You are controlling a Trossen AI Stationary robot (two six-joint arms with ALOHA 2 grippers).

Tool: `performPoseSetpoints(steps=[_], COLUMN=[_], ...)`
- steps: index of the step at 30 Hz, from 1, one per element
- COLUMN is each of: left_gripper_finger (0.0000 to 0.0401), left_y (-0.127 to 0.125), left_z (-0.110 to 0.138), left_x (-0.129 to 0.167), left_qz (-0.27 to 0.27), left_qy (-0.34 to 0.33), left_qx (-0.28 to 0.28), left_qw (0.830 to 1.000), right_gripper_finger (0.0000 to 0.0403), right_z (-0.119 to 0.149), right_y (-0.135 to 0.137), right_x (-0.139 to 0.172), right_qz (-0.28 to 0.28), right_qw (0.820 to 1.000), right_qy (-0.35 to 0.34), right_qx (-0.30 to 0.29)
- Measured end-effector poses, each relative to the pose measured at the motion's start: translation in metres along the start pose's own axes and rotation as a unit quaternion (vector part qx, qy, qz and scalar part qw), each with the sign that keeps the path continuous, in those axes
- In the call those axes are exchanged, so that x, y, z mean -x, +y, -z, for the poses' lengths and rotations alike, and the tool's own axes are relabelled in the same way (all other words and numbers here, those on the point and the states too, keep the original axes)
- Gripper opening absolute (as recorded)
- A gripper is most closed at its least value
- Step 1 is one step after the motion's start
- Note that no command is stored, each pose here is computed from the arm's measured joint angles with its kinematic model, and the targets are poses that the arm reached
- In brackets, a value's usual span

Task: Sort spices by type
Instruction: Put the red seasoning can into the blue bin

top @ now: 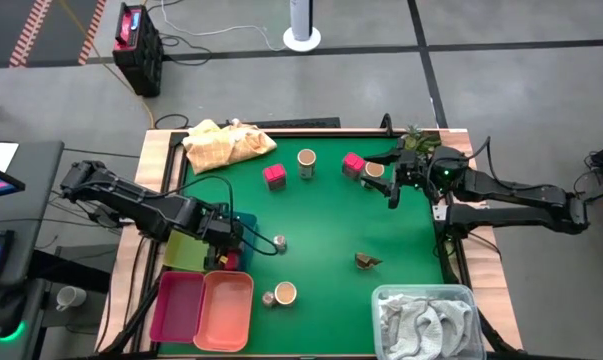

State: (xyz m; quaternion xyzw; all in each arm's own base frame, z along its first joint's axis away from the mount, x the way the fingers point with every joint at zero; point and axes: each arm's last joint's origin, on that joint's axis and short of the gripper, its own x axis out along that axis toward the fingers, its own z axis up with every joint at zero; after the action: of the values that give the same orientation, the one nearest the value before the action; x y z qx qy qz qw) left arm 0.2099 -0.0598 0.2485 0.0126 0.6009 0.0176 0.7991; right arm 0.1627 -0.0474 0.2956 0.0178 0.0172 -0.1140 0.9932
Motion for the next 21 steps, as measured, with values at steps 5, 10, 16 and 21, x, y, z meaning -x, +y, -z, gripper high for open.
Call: performPoseSetpoints(steps=[5,10,16,21], left_gripper_finger=[0.0247,0.0248,0.0249,0.0249], left_y=[-0.002,0.0,0.012,0.047], left_z=[-0.001,-0.005,-0.026,-0.042], left_x=[-0.004,0.0,0.026,0.015], left_qz=[0.006,-0.009,-0.068,-0.128], left_qy=[0.013,0.004,-0.065,-0.062], left_qx=[0.022,0.036,0.014,0.035], left_qw=[1.0,0.999,0.995,0.989], right_gripper_finger=[0.0303,0.0303,0.0303,0.0303], right_z=[0.0,0.0,0.0,-0.001], right_y=[0.0,0.0,0.0,0.0], right_x=[0.0,0.0,0.0,0.0], right_qz=[0.0,0.0,0.0,0.0], right_qw=[1.0,1.0,1.0,1.0], right_qy=[0.002,0.002,0.0,-0.004], right_qx=[0.0,0.002,0.002,0.002])
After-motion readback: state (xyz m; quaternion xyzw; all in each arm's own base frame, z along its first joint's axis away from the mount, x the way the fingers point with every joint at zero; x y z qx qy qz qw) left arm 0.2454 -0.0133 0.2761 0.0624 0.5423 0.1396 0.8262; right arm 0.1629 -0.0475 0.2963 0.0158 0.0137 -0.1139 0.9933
